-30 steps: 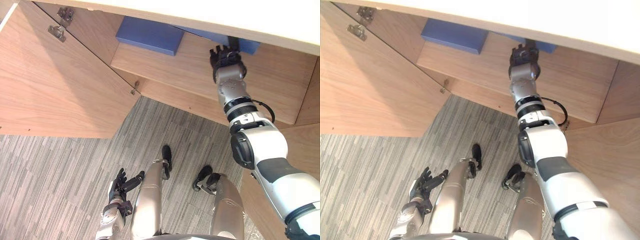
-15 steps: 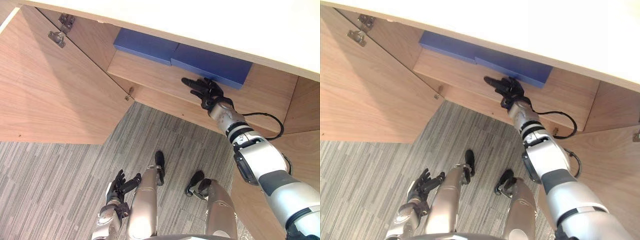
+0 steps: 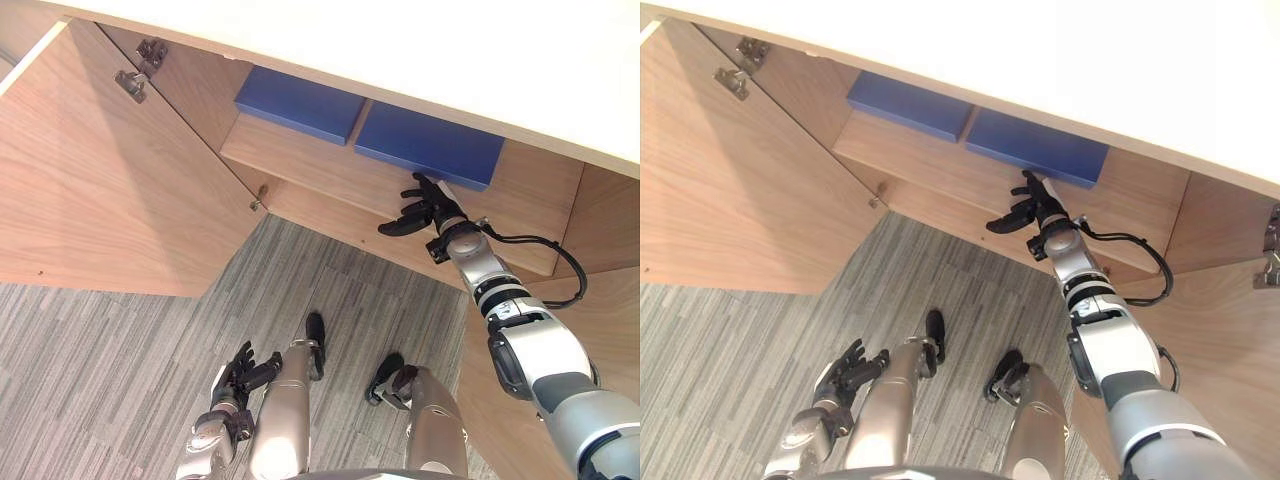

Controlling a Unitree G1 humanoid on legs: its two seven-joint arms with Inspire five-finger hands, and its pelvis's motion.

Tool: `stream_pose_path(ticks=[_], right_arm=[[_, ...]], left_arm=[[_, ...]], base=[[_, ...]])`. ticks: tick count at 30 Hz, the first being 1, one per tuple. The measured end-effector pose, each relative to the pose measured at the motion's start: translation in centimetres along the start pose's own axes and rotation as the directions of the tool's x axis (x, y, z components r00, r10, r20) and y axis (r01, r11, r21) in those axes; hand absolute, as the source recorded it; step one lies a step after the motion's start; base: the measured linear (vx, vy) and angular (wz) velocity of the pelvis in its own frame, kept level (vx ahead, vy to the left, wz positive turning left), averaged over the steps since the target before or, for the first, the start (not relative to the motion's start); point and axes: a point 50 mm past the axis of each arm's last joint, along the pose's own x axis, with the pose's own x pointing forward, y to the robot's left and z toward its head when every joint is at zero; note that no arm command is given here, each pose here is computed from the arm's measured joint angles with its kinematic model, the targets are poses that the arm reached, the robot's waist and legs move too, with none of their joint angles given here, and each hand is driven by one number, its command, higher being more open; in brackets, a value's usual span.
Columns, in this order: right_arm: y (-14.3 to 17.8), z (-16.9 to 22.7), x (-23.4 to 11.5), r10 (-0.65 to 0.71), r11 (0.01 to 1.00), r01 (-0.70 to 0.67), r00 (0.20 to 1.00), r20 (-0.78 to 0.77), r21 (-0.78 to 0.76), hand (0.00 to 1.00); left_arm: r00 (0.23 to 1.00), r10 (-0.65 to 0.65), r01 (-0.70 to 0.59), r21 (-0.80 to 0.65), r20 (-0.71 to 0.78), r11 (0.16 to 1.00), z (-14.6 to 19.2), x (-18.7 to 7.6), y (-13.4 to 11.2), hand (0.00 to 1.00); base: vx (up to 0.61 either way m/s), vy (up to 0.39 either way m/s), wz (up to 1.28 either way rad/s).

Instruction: Walk over to the cabinet, pick up the folder, carry it to the office cabinet, place the folder inside the office cabinet, then close the office cabinet door

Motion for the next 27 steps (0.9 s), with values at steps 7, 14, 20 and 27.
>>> stream_pose_path(ticks=[7,14,20,27], right_arm=[[2.1,0.1,-0.6,0.059,0.995,-0.055,0.997,0.054,-0.085,1.00],[12.5,-4.0,-4.1,0.270,0.932,-0.275,0.961,-0.054,-0.235,1.00],[15.0,-17.2,-11.6,0.318,0.946,-0.292,0.756,-0.572,0.140,1.00],[11.2,-19.4,-12.9,0.166,0.986,-0.128,0.820,-0.547,0.107,1.00]], left_arm=[[1.000,0.017,-0.017,0.007,-0.002,1.000,0.0,0.0,0.3,1.00],[0.995,0.070,-0.066,0.057,-0.070,0.996,-1.1,-0.1,1.0,1.00],[0.984,0.072,-0.062,0.064,-0.160,0.996,-3.1,-0.1,-0.3,1.00],[0.960,0.135,-0.092,0.181,-0.245,0.979,-4.8,-0.9,1.4,1.00]], base=[[0.03,0.021,-0.05],[0.08,-0.002,-0.24],[0.15,0.094,-0.08],[0.07,0.054,-0.67]])
